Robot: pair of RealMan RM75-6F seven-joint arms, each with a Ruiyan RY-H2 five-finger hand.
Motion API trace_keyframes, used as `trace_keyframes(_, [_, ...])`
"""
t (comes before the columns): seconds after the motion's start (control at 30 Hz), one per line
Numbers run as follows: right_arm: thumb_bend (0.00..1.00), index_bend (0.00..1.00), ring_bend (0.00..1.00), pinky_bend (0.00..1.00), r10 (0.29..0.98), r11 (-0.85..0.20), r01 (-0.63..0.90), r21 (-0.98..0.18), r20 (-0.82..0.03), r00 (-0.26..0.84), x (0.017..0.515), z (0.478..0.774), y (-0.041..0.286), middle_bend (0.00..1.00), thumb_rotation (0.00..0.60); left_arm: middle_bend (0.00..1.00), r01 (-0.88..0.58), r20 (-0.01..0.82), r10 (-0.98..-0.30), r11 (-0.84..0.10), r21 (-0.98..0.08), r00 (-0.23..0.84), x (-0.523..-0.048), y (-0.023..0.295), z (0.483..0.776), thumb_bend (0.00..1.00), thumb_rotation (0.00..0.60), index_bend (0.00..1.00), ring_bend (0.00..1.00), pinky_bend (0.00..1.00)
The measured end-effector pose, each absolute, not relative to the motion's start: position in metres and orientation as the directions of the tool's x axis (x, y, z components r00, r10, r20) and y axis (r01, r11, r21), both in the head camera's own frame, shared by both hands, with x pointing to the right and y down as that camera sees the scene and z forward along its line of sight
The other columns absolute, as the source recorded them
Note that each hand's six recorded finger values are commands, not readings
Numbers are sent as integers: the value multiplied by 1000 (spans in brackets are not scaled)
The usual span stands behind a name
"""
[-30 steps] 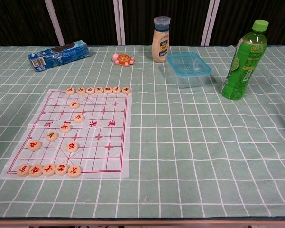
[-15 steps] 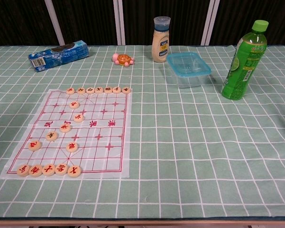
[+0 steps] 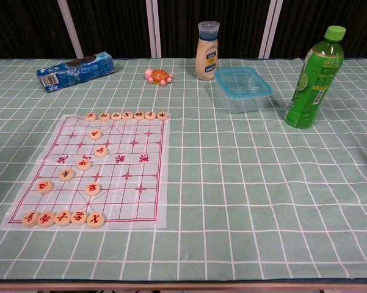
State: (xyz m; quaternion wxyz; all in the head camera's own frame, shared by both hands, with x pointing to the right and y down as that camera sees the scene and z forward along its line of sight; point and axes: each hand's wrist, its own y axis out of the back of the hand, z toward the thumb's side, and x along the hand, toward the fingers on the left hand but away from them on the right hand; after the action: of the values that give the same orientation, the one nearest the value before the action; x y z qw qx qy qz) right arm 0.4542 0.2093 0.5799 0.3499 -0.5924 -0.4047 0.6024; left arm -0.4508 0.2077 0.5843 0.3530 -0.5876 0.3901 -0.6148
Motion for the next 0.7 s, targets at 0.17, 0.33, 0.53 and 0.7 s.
trace_keyframes(0.17, [329,0,0,0,899,-430,68,-900,-434,-59,456,580,209,0,600,0,-20,454,-888,-453,-891,-71,-451,207,586,0,600,0,0,0])
trace_keyframes(0.33, [329,0,0,0,898,-432,72,-899,-436,-56,455,580,210,0,600,0,-13,442,-893,-443,-897,-79,-451,200,583,0,600,0,0,0])
trace_keyframes(0.53, [329,0,0,0,895,-436,84,-896,-442,-61,456,580,210,0,600,0,-11,417,-906,-418,-909,-69,-445,178,581,0,600,0,0,64])
trace_keyframes(0.7, [329,0,0,0,892,-441,92,-893,-447,-70,457,581,210,0,600,53,13,387,-921,-388,-922,-33,-430,141,582,8,600,0,121,276])
